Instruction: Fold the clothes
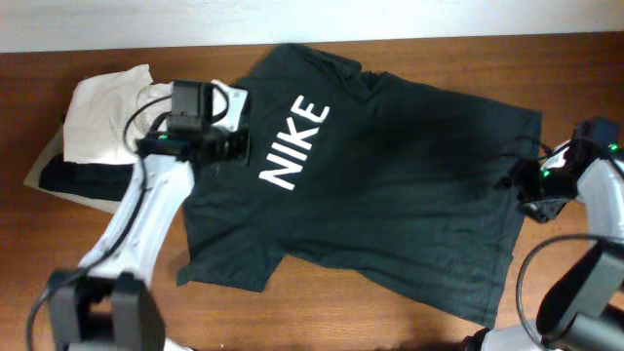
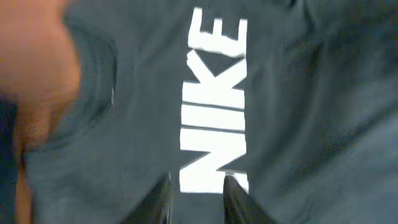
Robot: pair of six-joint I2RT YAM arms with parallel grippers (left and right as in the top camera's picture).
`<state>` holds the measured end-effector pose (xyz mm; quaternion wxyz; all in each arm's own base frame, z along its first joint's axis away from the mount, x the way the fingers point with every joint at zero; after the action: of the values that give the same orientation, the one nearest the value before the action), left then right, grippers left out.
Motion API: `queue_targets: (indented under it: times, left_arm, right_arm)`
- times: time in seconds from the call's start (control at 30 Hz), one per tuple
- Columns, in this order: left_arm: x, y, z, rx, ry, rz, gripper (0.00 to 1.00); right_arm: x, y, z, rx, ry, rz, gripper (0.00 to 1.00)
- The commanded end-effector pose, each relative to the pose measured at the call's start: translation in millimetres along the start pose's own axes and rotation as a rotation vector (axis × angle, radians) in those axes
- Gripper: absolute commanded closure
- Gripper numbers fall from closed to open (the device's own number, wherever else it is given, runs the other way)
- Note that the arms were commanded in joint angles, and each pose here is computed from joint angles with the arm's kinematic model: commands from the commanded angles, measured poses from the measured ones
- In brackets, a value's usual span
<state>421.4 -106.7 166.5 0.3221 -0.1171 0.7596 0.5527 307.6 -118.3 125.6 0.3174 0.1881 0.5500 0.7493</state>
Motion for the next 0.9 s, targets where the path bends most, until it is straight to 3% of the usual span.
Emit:
queue_targets:
  times: [0.0, 0.13, 0.23, 0.4, 0.53, 0.7, 0.8, 0.87]
  left_arm:
    - [16.6, -57.7, 8.2, 0.03, -0.067, 0.051, 0.76]
    - [42.3, -112.5, 24.2, 0.023, -0.059, 0.101, 0.87]
    - [55.2, -133.5, 39.9, -0.049, -0.059, 0.124, 0.88]
    - [77.1, -146.2, 85.7, -0.278, -0.048, 0.186, 0.88]
    - [85.9, -134.8, 133.5, -0.366, 0.066, 0.186, 0.89]
    - [58.8, -114.8, 159.3, -0.31, 0.178, 0.147, 0.92]
    - [23.4, -100.6, 144.1, -0.241, 0.167, 0.124, 0.92]
    - [-4.0, -88.2, 127.6, -0.194, 0.144, 0.088, 0.86]
  right_arm:
    - [0.8, 53.7, 31.7, -0.117, 0.079, -0.099, 0.34]
    - [18.9, 74.2, 33.0, -0.116, 0.1, -0.106, 0.31]
    - [28.0, 72.2, 29.1, -0.101, 0.11, -0.066, 0.31]
    - [32.3, 69.1, 14.7, -0.01, 0.095, -0.046, 0.3]
    - [30.3, 67.8, 9.0, 0.029, 0.115, -0.053, 0.3]
    - [22.9, 37.0, -4.7, 0.073, 0.107, -0.039, 0.27]
    - [12.4, 3.0, -12.5, 0.075, 0.103, -0.021, 0.26]
    - [6.2, -14.7, -15.7, 0.076, 0.101, -0.009, 0.27]
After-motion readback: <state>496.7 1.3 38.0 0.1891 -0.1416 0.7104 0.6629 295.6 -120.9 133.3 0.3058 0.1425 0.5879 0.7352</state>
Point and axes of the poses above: each gripper's point midway between its finger pads, its own y axis back along the fingers, its own z axis along the line the jaws close on, x = y × z, the point moved 3 cm from there along y, back along the fingers, and after that the axes turned 1 degree about y, right-handed, at the moved point
